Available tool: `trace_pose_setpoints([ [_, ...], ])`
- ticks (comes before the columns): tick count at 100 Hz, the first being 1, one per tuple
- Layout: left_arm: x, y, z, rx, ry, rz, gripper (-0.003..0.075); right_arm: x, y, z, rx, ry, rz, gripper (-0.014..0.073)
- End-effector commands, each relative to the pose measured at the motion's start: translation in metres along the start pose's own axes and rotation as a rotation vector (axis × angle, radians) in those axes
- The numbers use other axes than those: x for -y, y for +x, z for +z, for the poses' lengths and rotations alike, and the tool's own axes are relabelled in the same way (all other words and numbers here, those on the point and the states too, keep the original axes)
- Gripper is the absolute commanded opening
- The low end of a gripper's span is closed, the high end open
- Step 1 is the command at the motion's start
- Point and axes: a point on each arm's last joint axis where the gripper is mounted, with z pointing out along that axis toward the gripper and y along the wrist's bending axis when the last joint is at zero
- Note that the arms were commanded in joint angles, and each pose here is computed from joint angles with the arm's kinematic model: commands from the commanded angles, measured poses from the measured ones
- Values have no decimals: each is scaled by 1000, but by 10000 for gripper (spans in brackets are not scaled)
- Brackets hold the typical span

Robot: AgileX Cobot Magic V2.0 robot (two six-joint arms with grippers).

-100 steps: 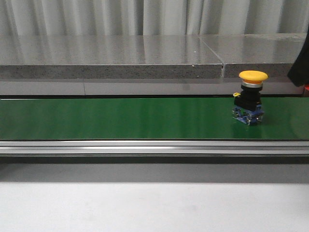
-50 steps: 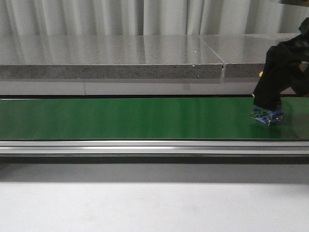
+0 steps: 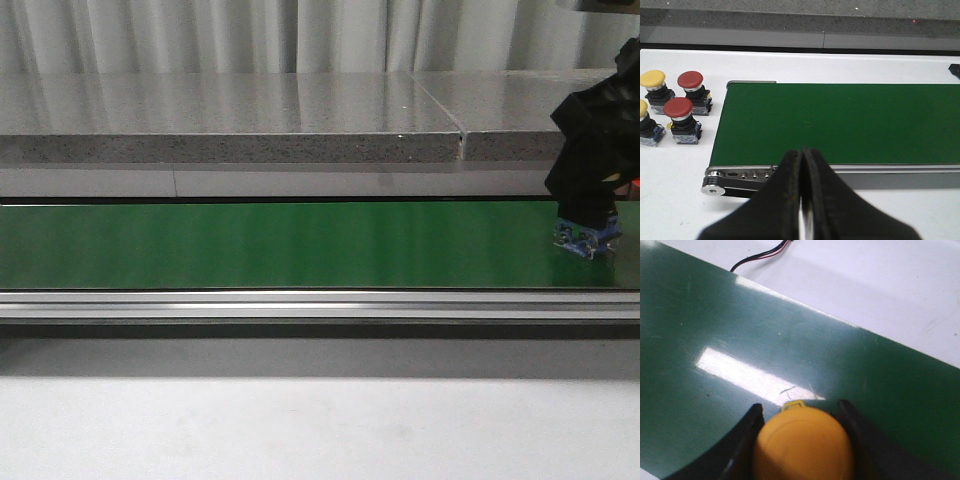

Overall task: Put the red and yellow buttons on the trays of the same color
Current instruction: 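Lower the right gripper and grasp the yellow button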

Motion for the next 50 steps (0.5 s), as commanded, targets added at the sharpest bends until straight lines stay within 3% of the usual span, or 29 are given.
trace_pose_setpoints([
  [1, 1, -14, -4, 97, 10, -9, -19, -1, -12, -13, 68, 12, -8, 109],
  [24, 1, -14, -4, 97, 10, -9, -19, 11, -11, -43, 108, 38, 79, 73],
  [50, 1, -14, -4, 97, 10, -9, -19, 56, 10, -115, 179, 194, 259, 73],
])
